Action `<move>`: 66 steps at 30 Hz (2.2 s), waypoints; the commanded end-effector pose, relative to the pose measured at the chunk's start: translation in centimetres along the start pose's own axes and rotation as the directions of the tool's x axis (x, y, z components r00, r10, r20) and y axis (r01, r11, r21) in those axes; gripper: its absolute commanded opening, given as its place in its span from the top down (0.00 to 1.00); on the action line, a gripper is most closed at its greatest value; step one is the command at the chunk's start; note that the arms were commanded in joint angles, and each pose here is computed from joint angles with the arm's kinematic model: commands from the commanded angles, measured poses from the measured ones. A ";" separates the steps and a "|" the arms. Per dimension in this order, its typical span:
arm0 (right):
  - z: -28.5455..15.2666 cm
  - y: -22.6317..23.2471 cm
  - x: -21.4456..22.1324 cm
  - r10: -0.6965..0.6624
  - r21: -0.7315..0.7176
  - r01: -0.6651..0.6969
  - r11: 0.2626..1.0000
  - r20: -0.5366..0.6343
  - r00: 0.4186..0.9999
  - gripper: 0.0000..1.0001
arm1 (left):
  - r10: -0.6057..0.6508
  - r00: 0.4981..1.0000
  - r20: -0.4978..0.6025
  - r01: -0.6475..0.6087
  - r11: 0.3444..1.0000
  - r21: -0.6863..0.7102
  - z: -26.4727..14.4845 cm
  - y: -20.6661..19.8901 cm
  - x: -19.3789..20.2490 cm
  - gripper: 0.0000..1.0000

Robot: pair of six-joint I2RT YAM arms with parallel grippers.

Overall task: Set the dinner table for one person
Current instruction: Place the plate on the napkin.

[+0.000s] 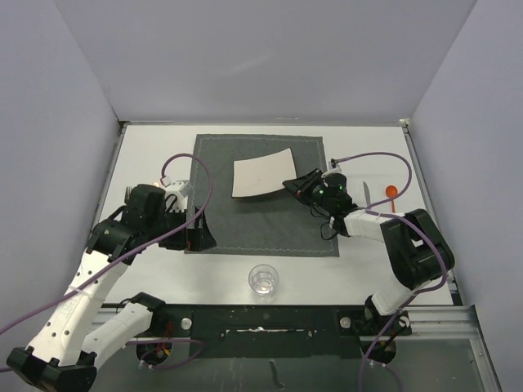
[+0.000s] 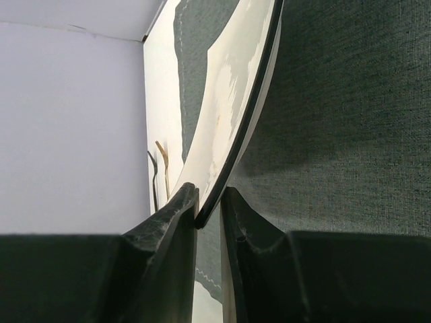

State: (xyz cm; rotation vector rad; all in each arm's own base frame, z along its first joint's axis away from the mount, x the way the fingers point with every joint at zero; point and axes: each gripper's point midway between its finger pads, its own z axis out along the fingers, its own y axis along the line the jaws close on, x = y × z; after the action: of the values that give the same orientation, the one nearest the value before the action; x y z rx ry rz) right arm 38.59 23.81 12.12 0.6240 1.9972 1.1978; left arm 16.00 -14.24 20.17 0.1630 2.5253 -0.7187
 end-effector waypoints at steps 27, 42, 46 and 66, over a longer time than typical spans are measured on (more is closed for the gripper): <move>0.9 13.4 -3.0 0.014 -0.429 0.083 0.900 0.218 0.976 1.00 | 0.018 1.000 -0.004 -0.018 0.999 0.050 -0.4 -0.5 -0.3 0.02; -0.4 14.7 -3.9 0.023 -0.452 0.106 0.886 0.271 0.962 1.00 | 0.016 1.000 -0.017 -0.015 0.998 0.054 -0.4 -0.3 0.2 0.02; -0.2 14.9 -4.0 0.027 -0.463 0.107 0.880 0.274 0.961 1.00 | 0.013 1.000 -0.021 -0.012 0.998 0.055 -0.3 -0.3 0.3 0.02; 1.5 13.4 -3.9 0.067 -0.477 0.067 0.876 0.260 0.963 1.00 | 0.006 0.999 -0.035 -0.004 0.998 0.059 0.1 -0.2 0.5 0.02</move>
State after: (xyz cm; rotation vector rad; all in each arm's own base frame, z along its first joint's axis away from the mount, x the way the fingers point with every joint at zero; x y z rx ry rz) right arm 41.19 27.23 11.52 0.6263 1.8477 1.2200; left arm 15.29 -14.23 19.73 0.1750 2.5597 -0.7782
